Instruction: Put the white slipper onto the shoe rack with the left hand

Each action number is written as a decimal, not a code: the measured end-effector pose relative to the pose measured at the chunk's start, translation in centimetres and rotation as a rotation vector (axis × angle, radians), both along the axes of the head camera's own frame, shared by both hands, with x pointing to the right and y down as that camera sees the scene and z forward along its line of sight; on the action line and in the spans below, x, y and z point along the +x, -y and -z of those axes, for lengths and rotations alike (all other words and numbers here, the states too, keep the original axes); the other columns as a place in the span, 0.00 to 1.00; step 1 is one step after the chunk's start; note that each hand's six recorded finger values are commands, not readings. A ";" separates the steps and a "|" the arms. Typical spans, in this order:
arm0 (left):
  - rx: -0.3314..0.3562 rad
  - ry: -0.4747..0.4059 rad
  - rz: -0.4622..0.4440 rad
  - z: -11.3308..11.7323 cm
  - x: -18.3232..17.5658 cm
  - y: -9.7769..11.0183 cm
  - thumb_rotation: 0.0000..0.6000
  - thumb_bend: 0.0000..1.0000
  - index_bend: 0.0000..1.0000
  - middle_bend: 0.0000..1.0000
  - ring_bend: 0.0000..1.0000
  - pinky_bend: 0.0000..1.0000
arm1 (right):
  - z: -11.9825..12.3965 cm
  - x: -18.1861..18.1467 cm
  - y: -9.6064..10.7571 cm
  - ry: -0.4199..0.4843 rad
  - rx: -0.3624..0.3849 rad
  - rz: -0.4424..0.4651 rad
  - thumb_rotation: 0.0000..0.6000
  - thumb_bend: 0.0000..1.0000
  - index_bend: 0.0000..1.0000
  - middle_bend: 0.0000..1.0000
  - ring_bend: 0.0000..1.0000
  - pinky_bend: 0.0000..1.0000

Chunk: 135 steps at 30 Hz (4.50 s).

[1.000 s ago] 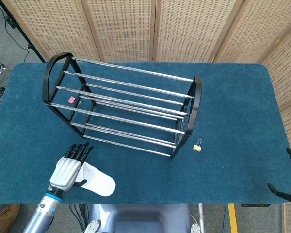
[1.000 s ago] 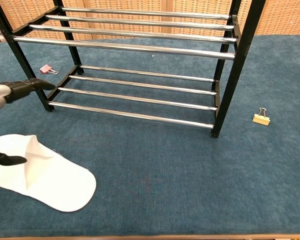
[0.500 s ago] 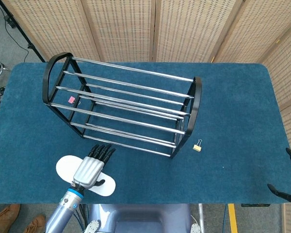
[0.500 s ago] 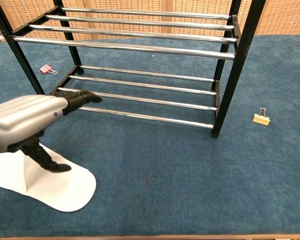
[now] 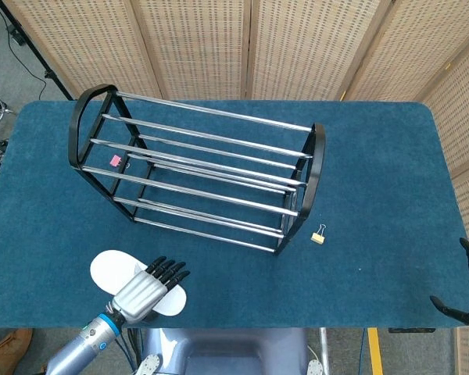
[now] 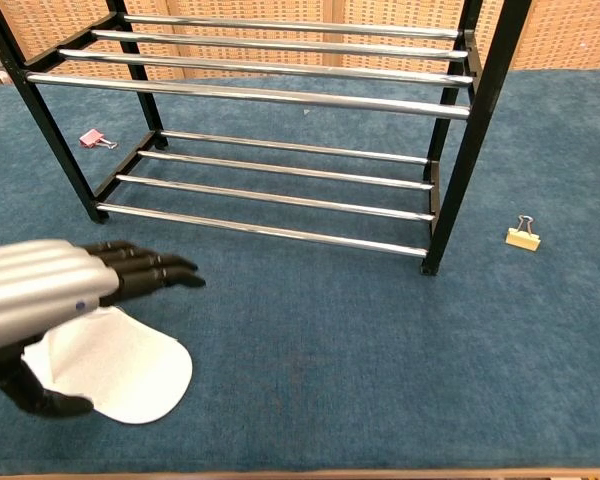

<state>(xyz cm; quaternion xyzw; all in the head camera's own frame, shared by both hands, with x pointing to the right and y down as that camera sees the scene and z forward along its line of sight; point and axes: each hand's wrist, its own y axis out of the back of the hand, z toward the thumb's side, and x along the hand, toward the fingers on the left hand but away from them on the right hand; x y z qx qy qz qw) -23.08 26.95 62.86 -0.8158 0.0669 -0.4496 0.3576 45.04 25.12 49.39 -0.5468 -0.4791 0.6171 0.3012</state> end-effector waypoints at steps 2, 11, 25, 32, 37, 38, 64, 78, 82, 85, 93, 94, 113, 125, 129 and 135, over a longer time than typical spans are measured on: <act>-0.020 0.008 -0.035 -0.2 0.0 -0.6 1.00 0.20 0.00 0.00 0.00 0.00 | 0.0 0.0 0.0 -0.001 -0.001 -0.001 1.00 0.00 0.00 0.00 0.00 0.00; -0.049 0.024 -0.087 -1.6 0.8 -1.8 1.00 0.20 0.00 0.00 0.00 0.00 | 0.0 0.0 0.0 -0.002 -0.001 -0.003 1.00 0.00 0.00 0.00 0.00 0.00; -0.085 0.037 -0.106 -2.1 -0.3 -3.6 1.00 0.20 0.00 0.00 0.00 0.00 | 0.0 0.0 0.0 0.003 -0.003 -0.002 1.00 0.00 0.00 0.00 0.00 0.00; -0.066 0.037 -0.166 -1.7 -1.5 -4.8 1.00 0.20 0.00 0.00 0.00 0.00 | -0.1 0.0 0.0 0.000 -0.006 -0.002 1.00 0.00 0.00 0.00 0.00 0.00; -0.037 0.045 -0.204 -1.4 -2.4 -5.5 1.00 0.20 0.00 0.00 0.00 0.00 | -0.1 0.0 0.0 -0.001 -0.006 -0.004 1.00 0.00 0.00 0.00 0.00 0.00; -0.036 0.049 -0.215 -1.3 -2.7 -5.7 1.00 0.20 0.00 0.00 0.00 0.00 | -0.1 0.0 0.0 -0.001 -0.006 -0.004 1.00 0.00 0.00 0.00 0.00 0.00; -0.063 0.091 -0.235 0.8 -10.9 -8.3 1.00 0.20 0.00 0.00 0.00 0.00 | 0.0 0.5 0.2 -0.011 0.005 -0.022 1.00 0.00 0.00 0.00 0.00 0.00; -0.045 0.095 -0.064 2.6 -17.0 -7.5 1.00 0.22 0.00 0.00 0.00 0.03 | -0.2 0.2 0.2 -0.024 0.006 -0.015 1.00 0.00 0.00 0.00 0.00 0.00; 0.052 0.025 0.048 3.9 -16.9 -5.8 1.00 0.21 0.00 0.00 0.00 0.07 | -0.4 0.0 0.2 -0.024 0.000 -0.010 1.00 0.00 0.00 0.00 0.00 0.00; 0.161 -0.017 0.170 4.5 -16.6 -3.9 1.00 0.21 0.00 0.00 0.00 0.10 | -0.5 -0.1 0.2 -0.021 -0.002 -0.007 1.00 0.00 0.00 0.00 0.00 0.00; 0.245 0.062 0.489 2.7 -15.4 -0.2 1.00 0.21 0.00 0.00 0.00 0.11 | -0.2 0.1 0.2 -0.004 0.003 -0.011 1.00 0.00 0.00 0.00 0.00 0.00; 0.243 0.070 0.516 2.3 -15.1 0.2 1.00 0.21 0.00 0.00 0.00 0.11 | -0.2 0.1 0.2 -0.003 0.003 -0.011 1.00 0.00 0.00 0.00 0.00 0.00; 0.224 0.129 0.686 -3.0 -10.6 1.9 1.00 0.19 0.00 0.00 0.00 0.15 | -0.3 0.3 0.1 0.006 -0.006 -0.013 1.00 0.00 0.00 0.00 0.00 0.00; 0.202 0.144 0.777 -4.8 -11.3 2.9 1.00 0.20 0.00 0.00 0.01 0.21 | -0.5 0.3 0.1 0.001 -0.015 -0.013 1.00 0.00 0.00 0.00 0.00 0.00; 0.212 0.154 0.794 -5.1 -11.8 3.0 1.00 0.20 0.00 0.00 0.04 0.23 | -0.6 0.2 0.1 0.002 -0.018 -0.012 1.00 0.00 0.00 0.00 0.00 0.00; 0.226 0.173 0.804 -5.6 -12.5 3.1 1.00 0.20 0.06 0.05 0.14 0.32 | -0.6 0.2 0.0 0.007 -0.023 -0.011 1.00 0.00 0.00 0.00 0.00 0.00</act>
